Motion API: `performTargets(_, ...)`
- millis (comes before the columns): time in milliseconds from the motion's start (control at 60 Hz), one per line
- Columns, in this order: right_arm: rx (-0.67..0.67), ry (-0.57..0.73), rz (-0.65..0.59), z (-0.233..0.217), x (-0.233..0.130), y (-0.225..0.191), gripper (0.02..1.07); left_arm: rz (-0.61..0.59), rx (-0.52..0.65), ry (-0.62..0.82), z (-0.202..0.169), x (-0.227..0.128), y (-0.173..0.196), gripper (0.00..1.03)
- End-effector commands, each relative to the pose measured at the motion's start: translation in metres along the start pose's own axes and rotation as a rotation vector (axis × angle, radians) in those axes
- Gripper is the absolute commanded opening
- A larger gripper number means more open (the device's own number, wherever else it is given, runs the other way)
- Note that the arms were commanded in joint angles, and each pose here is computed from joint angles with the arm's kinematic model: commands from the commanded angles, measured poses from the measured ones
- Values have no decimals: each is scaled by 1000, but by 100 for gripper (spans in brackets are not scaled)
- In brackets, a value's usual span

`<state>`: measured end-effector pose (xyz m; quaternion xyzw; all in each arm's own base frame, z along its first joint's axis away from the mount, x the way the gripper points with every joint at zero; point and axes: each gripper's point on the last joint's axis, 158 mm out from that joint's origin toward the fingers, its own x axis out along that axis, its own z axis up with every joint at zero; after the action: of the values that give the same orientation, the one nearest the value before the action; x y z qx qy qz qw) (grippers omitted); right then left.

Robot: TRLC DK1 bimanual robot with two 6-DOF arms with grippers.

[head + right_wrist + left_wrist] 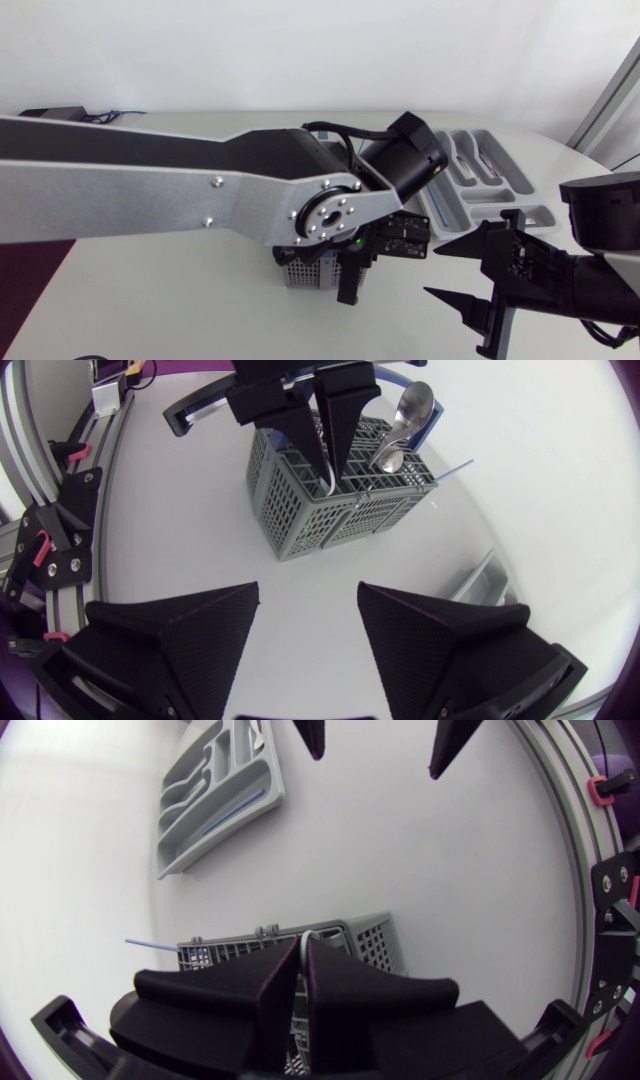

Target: Unload the cutlery basket into the drawer organizer.

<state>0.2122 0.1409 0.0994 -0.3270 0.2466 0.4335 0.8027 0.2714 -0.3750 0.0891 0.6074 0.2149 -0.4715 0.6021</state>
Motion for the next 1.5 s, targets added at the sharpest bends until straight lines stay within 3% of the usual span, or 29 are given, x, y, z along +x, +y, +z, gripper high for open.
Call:
performTargets(0,6,20,21,-11,3,8,74,2,35,-8,7,-10,-3,15)
performTargets(433,12,4,7,-7,-1,8,74,88,22,-27,13,-38,17,15)
performTargets(800,44,-65,-42,10,-13,2,75,178,-22,-90,21,-84,33,15)
performTargets(1267,110,-243,-208,54,-39,-17,75,298,-327,-237,29,-146,81,15)
performTargets(1483,103,-307,-325,76,-39,-30,75,250,-519,-270,27,-138,87,16)
